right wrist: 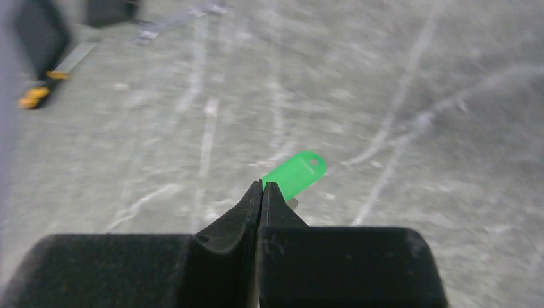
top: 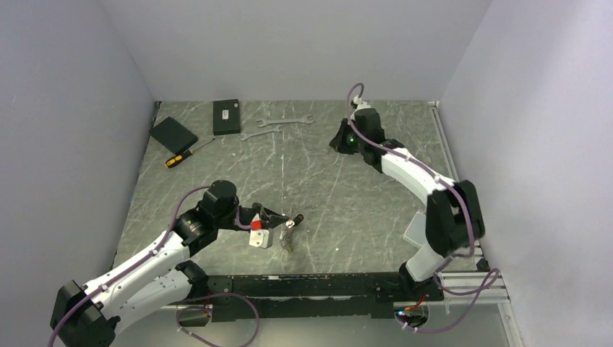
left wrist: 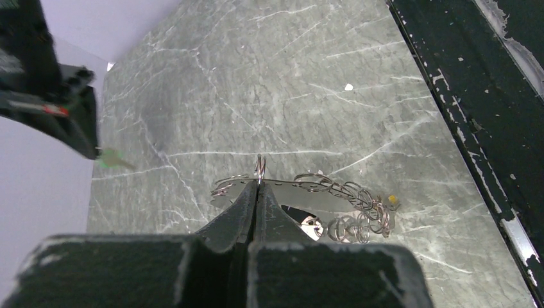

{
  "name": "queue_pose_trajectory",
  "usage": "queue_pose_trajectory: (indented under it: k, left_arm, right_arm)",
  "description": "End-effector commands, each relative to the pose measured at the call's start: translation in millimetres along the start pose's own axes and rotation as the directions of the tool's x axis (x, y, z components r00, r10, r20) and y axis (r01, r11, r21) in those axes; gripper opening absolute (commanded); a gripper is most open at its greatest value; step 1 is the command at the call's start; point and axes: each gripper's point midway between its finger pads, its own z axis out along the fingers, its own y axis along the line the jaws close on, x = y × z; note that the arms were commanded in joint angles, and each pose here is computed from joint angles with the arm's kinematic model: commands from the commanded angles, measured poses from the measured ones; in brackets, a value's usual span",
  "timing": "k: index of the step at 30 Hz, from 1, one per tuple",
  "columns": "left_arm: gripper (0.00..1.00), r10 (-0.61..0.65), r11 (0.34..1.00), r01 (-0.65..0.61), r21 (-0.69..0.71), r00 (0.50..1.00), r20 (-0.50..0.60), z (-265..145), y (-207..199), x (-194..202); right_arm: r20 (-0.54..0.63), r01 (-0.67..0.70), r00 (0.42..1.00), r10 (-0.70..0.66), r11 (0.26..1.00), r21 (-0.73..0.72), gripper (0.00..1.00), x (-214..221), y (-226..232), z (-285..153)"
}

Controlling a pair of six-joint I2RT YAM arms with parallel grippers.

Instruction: Put the keys on the keyring

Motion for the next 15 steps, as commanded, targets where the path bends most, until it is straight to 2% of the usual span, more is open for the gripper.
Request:
queue_pose_trajectory:
  k: [1,5,11,15]
  left_arm:
    - [0.00,0.040,0.999,-0.039,-0.020,0.998,0.056,0.1,8.2,-15.5]
    - [0.00,0.049,0.998,-0.046,-0.035,0.997,0.066,-0.9,12.6,-20.2]
    - [0.00,0.066,0.996,-0.061,-0.063,0.993,0.093,-1.5,19.0,-27.9]
    - [0.00,0.075,0.993,-0.067,-0.095,0.993,0.092,-3.0,26.5,-30.7]
  right_arm:
    - [0.163,0.062,0.987,-0.002,0.930,-0.362,0.00,-36.7,76.0,-51.3]
    - [0.215,0.166,0.976,-0.043,0.788,-0.592,0.00,-23.4,121.7,-97.0]
    - [0.259,0.236,0.965,-0.047,0.588,-0.774,0.00,8.6,175.2,-151.7]
    - [0.264,0.236,0.964,-0.034,0.574,-0.784,0.00,22.8,203.4,-167.8]
